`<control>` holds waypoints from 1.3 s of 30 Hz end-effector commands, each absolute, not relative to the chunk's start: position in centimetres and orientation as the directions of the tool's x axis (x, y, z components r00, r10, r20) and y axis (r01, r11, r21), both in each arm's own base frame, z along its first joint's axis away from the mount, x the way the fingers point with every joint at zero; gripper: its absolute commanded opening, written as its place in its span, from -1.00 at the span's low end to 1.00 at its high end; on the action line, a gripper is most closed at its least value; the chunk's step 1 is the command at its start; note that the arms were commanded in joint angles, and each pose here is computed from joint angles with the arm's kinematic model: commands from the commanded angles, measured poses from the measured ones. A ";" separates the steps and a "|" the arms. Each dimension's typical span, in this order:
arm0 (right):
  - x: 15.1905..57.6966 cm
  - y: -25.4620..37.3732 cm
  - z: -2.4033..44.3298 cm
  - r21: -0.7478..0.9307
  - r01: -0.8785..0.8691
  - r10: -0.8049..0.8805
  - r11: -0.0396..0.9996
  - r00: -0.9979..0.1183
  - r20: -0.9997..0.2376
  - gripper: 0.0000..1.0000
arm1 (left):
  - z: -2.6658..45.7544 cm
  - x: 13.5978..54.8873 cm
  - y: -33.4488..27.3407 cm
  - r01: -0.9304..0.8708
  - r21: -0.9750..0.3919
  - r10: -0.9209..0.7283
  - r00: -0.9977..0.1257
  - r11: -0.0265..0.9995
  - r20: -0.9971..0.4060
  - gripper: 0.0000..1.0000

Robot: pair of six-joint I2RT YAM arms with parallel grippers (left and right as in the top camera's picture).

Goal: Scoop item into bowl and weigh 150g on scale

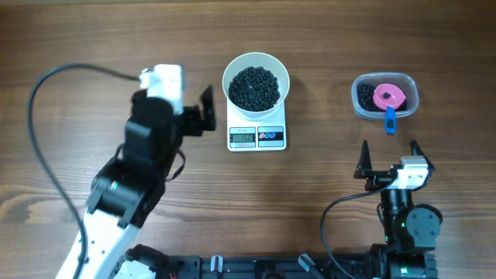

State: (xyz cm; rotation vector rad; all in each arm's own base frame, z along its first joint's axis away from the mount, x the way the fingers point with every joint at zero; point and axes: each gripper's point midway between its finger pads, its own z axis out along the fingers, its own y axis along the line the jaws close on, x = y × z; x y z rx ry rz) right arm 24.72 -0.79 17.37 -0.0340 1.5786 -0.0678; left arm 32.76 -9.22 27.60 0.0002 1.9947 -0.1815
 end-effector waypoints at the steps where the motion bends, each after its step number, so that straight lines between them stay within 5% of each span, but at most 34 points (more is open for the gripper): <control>1: 24.7 -0.6 17.6 -0.050 0.012 -0.050 0.999 0.002 -0.999 0.99 | 26.1 31.2 -6.6 0.009 -0.172 -0.156 -0.384 0.985 -0.910 1.00; 19: 24.7 -0.6 17.6 -0.050 0.012 -0.050 0.999 0.002 -0.999 0.99 | 24.6 25.4 -1.1 -0.034 -0.266 -0.268 -0.091 0.963 -0.959 1.00; 39: 24.7 -0.6 17.6 -0.050 0.012 -0.050 0.999 0.003 -0.999 0.99 | 21.9 23.6 1.3 -0.064 -0.287 -0.282 0.072 0.956 -0.957 1.00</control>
